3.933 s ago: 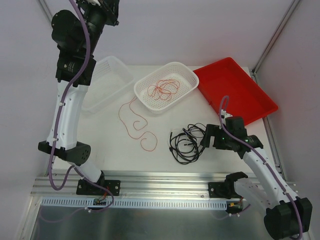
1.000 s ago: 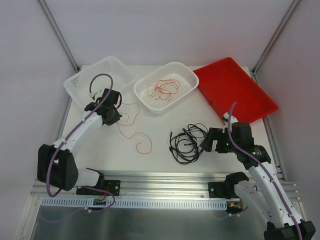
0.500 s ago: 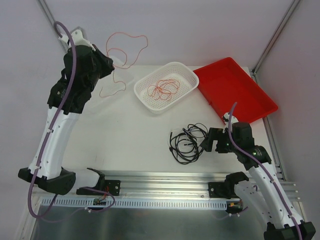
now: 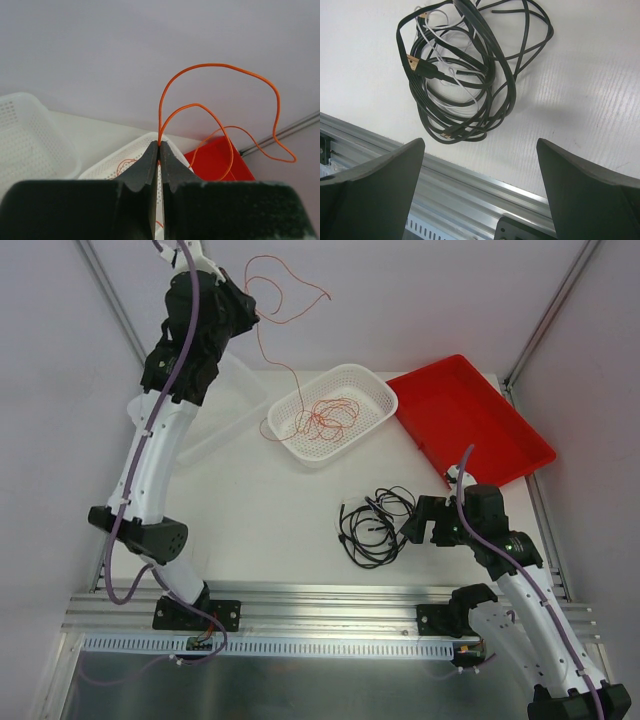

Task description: Untangle the cables

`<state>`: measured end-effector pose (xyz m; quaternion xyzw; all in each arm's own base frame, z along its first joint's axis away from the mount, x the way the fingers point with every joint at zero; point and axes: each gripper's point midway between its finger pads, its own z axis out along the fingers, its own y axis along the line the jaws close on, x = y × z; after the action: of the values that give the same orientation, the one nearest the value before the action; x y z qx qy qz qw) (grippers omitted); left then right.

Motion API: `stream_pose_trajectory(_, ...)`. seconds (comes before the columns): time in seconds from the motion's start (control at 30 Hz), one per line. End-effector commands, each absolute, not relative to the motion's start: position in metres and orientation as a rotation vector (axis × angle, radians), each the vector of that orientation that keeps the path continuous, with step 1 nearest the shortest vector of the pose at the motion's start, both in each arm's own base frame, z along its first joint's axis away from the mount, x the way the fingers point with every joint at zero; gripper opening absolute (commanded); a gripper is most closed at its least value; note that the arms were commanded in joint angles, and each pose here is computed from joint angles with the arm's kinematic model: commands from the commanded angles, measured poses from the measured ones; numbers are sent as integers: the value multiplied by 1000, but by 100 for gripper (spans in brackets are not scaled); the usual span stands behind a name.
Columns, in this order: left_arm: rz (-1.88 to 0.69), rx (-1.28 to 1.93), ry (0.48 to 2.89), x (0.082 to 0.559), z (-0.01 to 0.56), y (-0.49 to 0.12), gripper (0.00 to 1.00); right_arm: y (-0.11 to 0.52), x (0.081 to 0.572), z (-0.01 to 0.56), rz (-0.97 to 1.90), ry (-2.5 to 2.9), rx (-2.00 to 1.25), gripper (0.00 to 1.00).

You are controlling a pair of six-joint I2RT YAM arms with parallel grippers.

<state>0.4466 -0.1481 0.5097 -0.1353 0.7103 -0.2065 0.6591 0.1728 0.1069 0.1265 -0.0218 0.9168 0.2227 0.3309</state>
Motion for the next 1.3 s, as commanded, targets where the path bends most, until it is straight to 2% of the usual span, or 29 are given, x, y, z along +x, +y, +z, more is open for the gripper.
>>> stream_pose_trajectory(0.0,-534,-251,1557,469,515,-173,0,107,173,129,582,2390,-75,100)
stream_pose_trajectory(0.37,-587,-267,1651,534,438,-216,0,107,174,121,572,2428,-68,99)
stream_pose_trajectory(0.57,-602,-283,1716,553,396,-231,0,105,174,119,553,2439,-61,100)
stream_pose_trajectory(0.73,-569,-290,1814,566,339,-239,0,105,174,118,556,2448,-64,99)
stream_pose_trajectory(0.93,-506,-238,2001,573,243,-248,0,105,174,119,552,2448,-62,100)
stream_pose_trajectory(1.03,-524,-177,2072,555,222,-252,14,104,173,119,549,2448,-59,100)
stream_pose_trajectory(1.07,-526,-160,2087,549,219,-252,21,104,172,120,549,2449,-59,100)
stream_pose_trajectory(1.1,-503,-140,2133,538,202,-250,37,104,173,121,553,2447,-61,100)
stream_pose_trajectory(1.13,-509,-125,2113,528,217,-247,42,105,172,121,556,2448,-64,100)
stream_pose_trajectory(1.17,-488,-119,2154,515,202,-242,48,106,173,122,561,2450,-65,100)
stream_pose_trajectory(1.2,-490,-104,2158,506,204,-242,61,107,172,123,573,2452,-70,100)
stream_pose_trajectory(1.27,-519,-76,2132,485,227,-239,74,108,172,124,580,2461,-72,100)
